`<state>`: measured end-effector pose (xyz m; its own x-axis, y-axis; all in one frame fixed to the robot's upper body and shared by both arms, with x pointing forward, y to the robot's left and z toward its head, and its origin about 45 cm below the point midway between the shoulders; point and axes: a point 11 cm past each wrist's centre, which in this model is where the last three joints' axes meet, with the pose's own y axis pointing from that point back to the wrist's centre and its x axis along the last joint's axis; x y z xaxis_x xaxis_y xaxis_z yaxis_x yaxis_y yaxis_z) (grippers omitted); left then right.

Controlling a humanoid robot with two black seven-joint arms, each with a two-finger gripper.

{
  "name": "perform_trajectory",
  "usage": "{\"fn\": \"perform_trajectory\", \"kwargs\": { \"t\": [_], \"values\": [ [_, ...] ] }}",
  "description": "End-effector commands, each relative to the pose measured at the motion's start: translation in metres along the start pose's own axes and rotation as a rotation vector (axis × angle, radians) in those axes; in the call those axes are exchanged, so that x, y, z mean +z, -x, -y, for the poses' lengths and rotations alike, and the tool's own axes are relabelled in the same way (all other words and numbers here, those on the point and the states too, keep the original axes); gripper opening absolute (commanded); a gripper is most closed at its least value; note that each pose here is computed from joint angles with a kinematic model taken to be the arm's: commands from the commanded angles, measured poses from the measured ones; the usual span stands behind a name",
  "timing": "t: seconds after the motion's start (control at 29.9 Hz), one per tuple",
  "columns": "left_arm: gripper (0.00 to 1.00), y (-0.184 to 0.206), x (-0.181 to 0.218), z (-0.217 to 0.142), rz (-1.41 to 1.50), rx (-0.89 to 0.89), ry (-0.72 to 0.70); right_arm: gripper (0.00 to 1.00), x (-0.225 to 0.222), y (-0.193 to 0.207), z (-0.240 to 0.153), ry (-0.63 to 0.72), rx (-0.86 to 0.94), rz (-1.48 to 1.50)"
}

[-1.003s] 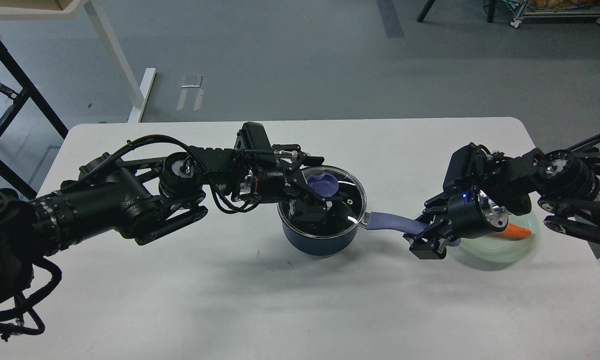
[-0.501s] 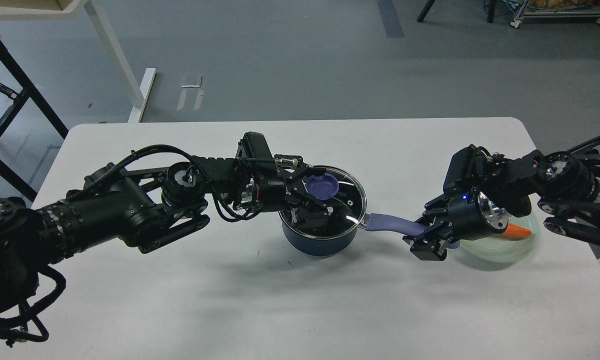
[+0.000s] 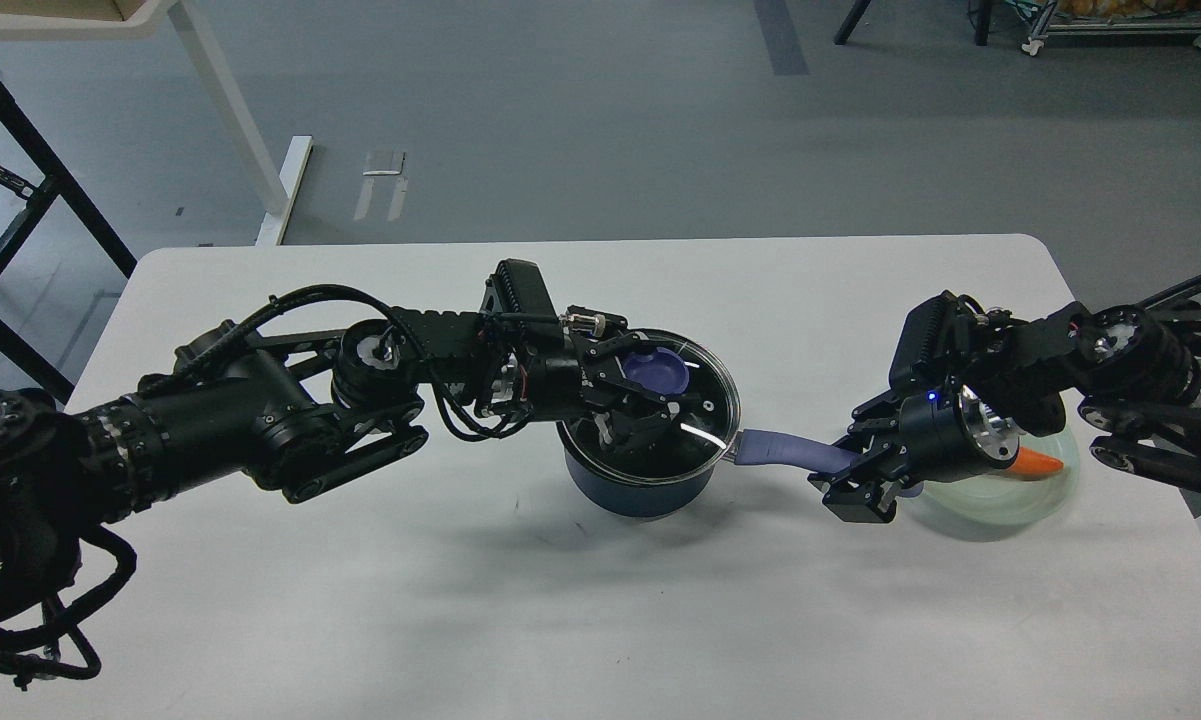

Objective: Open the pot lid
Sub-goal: 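Grasp the purple knob of the glass lid with the left gripper, then lift the glass lid off the pot and swing it aside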

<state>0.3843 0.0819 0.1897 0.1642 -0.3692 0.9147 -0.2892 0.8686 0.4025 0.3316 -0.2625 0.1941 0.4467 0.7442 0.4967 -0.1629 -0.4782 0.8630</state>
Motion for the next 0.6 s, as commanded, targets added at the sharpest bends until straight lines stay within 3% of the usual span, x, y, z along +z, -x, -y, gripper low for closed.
{"fn": "perform_trajectory", "kwargs": {
  "t": [0.0, 0.17, 0.37, 0.57],
  "values": [
    [0.36, -0.019, -0.006, -0.009, 0.01, 0.029, -0.004, 0.28, 0.0, 0.0, 0.0, 0.0, 0.0, -0.001],
    [0.37, -0.038, -0.022, -0.038, 0.031, 0.049, -0.039, 0.28, 0.0, 0.0, 0.0, 0.0, 0.0, -0.001],
    [0.37, -0.039, -0.042, -0.104, 0.0, 0.069, -0.126, 0.28, 0.0, 0.0, 0.0, 0.001, 0.0, 0.0],
    [0.37, -0.006, -0.051, -0.177, -0.002, 0.117, -0.245, 0.28, 0.001, 0.001, -0.001, 0.002, 0.0, 0.002]
  ]
}}
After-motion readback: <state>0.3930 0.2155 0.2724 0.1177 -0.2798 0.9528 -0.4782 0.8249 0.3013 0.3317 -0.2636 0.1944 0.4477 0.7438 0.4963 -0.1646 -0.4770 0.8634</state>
